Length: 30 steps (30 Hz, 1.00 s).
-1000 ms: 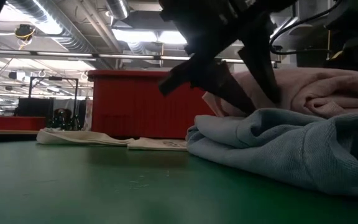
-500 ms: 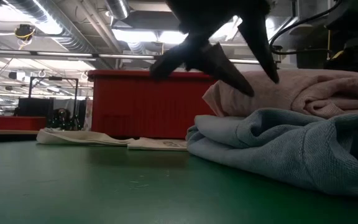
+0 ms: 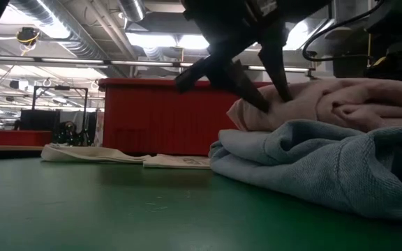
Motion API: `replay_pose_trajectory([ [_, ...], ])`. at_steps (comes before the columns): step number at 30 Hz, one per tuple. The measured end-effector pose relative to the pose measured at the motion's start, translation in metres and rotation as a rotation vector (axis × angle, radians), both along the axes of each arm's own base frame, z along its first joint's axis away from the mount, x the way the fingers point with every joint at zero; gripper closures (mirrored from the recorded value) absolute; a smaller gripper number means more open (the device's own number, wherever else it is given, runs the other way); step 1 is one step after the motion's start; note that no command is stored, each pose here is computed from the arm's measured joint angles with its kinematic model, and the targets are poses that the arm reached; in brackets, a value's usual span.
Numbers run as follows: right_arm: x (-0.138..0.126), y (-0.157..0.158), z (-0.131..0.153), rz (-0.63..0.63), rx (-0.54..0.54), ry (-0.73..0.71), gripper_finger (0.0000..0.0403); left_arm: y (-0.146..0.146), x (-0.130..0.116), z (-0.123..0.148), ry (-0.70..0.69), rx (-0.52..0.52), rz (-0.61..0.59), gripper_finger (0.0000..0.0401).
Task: Fold Laundry from Bin
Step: Fold the pink shirt from the red laundry basket
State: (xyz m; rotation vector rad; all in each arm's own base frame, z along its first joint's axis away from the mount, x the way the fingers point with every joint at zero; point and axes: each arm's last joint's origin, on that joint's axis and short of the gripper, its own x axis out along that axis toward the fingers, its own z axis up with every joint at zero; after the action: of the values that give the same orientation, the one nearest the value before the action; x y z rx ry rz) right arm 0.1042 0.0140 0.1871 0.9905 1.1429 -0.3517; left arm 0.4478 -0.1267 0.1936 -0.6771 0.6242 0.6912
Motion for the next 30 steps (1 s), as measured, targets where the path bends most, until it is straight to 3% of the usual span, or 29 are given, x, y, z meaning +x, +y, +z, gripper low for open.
replay_pose_trajectory([
  [6,0.0,0.0,0.0,0.001,0.001,0.0,0.0228,0.0,0.001,-0.005,0.058,0.031,-0.096,0.0275],
  [19,0.0,0.002,0.0,0.053,0.043,-0.003,0.0236,0.028,0.009,-0.005,0.055,-0.039,-0.04,0.0275],
  [24,0.002,0.002,0.002,0.066,0.039,-0.034,0.0285,0.033,0.01,-0.006,0.069,-0.08,-0.07,0.0293],
  [30,0.005,0.002,0.011,0.087,0.03,-0.081,0.0379,0.034,0.011,-0.005,0.086,-0.028,-0.122,0.0364],
])
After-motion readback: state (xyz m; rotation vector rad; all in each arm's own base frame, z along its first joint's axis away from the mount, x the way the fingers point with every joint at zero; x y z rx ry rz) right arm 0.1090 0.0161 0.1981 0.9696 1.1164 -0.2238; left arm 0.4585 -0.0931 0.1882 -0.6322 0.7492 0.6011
